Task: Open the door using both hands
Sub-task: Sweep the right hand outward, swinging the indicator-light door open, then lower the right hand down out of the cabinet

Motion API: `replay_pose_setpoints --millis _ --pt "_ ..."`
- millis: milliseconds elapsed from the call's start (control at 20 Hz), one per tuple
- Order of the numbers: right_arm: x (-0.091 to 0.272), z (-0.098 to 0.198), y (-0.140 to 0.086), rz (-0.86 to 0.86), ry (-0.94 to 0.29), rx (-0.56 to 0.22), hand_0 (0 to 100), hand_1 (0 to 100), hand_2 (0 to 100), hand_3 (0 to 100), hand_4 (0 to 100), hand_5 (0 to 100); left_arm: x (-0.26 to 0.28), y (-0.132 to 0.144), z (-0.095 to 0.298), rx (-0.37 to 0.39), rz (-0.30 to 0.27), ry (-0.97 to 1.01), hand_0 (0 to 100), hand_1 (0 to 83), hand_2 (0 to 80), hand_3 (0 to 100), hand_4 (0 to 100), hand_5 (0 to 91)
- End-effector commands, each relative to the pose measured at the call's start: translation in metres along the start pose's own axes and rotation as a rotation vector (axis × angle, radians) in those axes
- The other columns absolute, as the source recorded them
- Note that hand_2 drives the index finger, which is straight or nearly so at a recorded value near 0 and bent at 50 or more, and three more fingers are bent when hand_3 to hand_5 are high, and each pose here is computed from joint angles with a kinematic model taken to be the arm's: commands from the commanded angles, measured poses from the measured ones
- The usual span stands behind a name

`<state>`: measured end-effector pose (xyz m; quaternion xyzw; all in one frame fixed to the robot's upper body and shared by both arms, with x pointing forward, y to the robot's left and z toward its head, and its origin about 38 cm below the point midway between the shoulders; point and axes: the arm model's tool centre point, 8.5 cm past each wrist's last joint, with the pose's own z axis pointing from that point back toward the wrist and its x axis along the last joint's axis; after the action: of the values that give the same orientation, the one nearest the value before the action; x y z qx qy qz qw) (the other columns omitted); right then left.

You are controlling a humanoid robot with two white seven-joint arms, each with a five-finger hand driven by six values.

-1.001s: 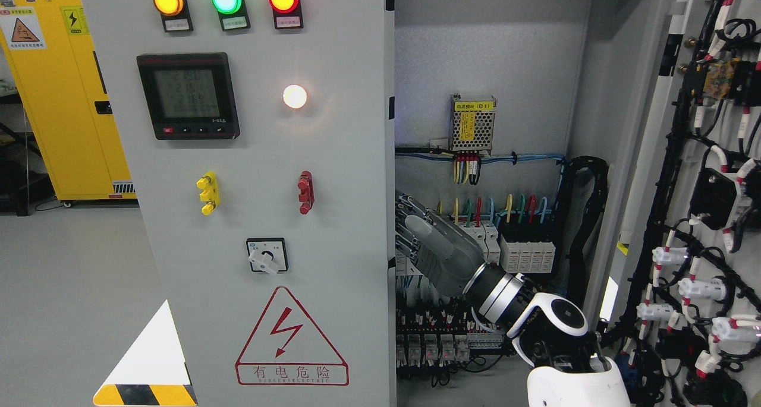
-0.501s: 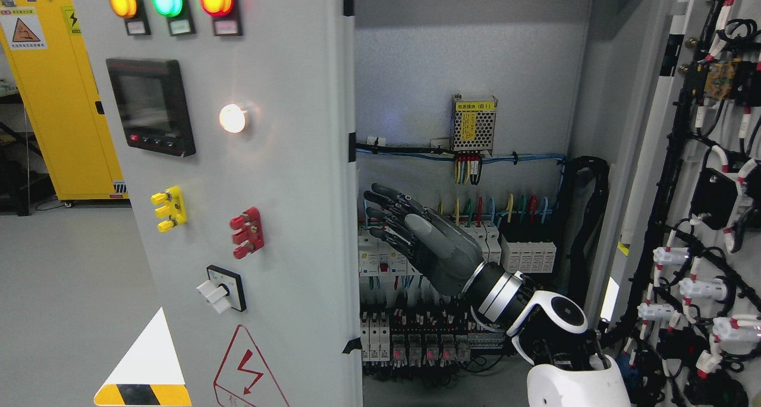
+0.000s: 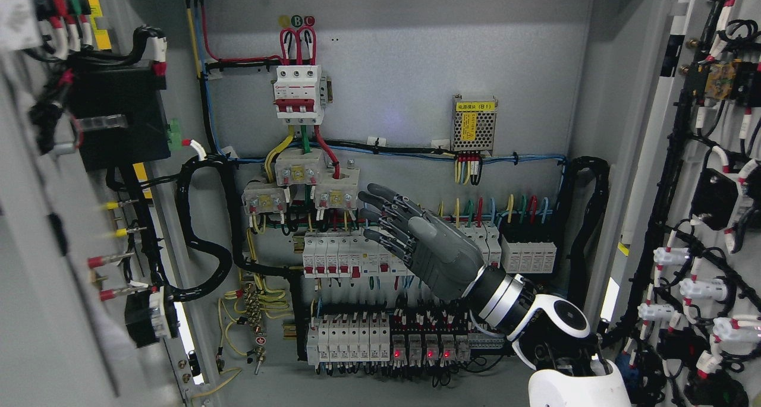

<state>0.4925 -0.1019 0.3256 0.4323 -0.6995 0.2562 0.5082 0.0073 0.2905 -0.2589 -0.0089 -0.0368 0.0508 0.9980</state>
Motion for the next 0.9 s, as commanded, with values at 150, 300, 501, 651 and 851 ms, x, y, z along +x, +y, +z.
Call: replay_pose_setpoints --millis 150,300,501,651,851 --pt "-0.013 -0.008 0.038 0.020 0.049 0.099 0 50 4 0 0 0 -0.002 0.000 0.000 0.003 0.000 0.009 12 55.6 0.0 0 0 0.0" --pt "-0.022 -0.013 0.057 0.027 0.074 0.147 0 50 4 0 0 0 -0.002 0.000 0.000 0.002 0.000 0.007 12 55.6 0.0 0 0 0.0" --pt "-0.046 -0.012 0.079 0.006 0.126 0.196 0 50 4 0 0 0 -0.002 0.000 0.000 0.002 0.000 0.007 12 55.6 0.0 0 0 0.0" --pt "-0.062 -0.011 0.097 -0.009 0.154 0.234 0 50 4 0 0 0 -0.002 0.001 0.000 0.004 0.000 0.008 12 55.6 0.0 0 0 0.0" --pt "-0.084 -0.008 0.127 -0.011 0.206 0.306 0 50 4 0 0 0 -0.002 0.001 0.000 0.004 0.000 0.007 12 55.6 0.0 0 0 0.0"
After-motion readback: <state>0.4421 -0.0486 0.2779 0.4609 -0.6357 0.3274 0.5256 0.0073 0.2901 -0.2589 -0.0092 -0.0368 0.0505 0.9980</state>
